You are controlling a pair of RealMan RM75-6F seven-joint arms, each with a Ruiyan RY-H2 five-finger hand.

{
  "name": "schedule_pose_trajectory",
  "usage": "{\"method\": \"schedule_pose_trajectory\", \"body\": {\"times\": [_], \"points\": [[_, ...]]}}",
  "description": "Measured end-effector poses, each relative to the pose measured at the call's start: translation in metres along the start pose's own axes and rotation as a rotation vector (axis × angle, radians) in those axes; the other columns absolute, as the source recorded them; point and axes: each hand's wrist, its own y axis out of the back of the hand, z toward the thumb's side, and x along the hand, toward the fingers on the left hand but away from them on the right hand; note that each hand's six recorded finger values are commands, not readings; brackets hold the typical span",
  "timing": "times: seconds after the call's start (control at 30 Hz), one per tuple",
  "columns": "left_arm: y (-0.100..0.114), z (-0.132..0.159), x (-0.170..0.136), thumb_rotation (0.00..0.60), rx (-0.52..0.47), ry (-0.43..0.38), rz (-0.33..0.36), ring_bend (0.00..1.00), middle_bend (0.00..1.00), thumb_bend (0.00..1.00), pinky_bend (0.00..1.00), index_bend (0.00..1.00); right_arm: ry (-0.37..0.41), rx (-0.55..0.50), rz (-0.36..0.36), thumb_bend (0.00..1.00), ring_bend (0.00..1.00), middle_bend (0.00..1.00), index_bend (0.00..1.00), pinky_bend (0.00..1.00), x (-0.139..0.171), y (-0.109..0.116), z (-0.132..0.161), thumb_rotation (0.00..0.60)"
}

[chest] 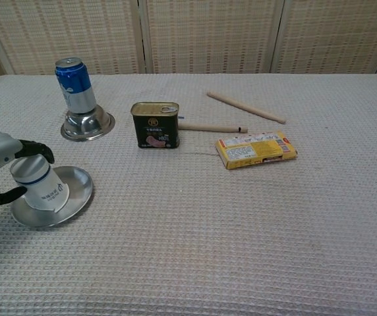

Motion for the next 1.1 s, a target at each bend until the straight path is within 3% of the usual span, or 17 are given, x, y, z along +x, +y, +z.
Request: {"method": "schedule_pose_trajectory", "body": {"times": [0.13,0.27,0.47,0.77,1.1], "points": [[0.003,0.009,-0.004,0.600,-0.104,-0.061,-0.023,0.89,0.59,0.57,1.00,0.48,-0.001,0.000,0.001,0.17,0.00,0.00,0.00,0.00,0.000,0.000,0.000,0.558],[0.007,0.016,-0.006,0.600,-0.143,-0.118,-0.028,0.89,0.59,0.57,1.00,0.48,-0.002,0.003,0.004,0.17,0.00,0.00,0.00,0.00,-0.001,-0.001,-0.001,0.558],[0.009,0.009,-0.003,0.600,-0.078,-0.090,-0.008,0.89,0.59,0.57,1.00,0.48,-0.002,0.003,0.008,0.17,0.00,0.00,0.00,0.00,-0.002,-0.001,-0.001,0.557],[0.004,-0.008,0.002,0.600,0.081,0.040,0.014,0.89,0.61,0.57,1.00,0.51,-0.002,0.004,0.006,0.17,0.00,0.00,0.00,0.00,-0.001,0.000,0.000,0.555],[0.007,0.017,-0.014,0.600,-0.058,-0.086,-0.044,0.89,0.61,0.58,1.00,0.50,-0.006,0.003,0.002,0.17,0.00,0.00,0.00,0.00,0.000,0.001,-0.001,0.556]]}}
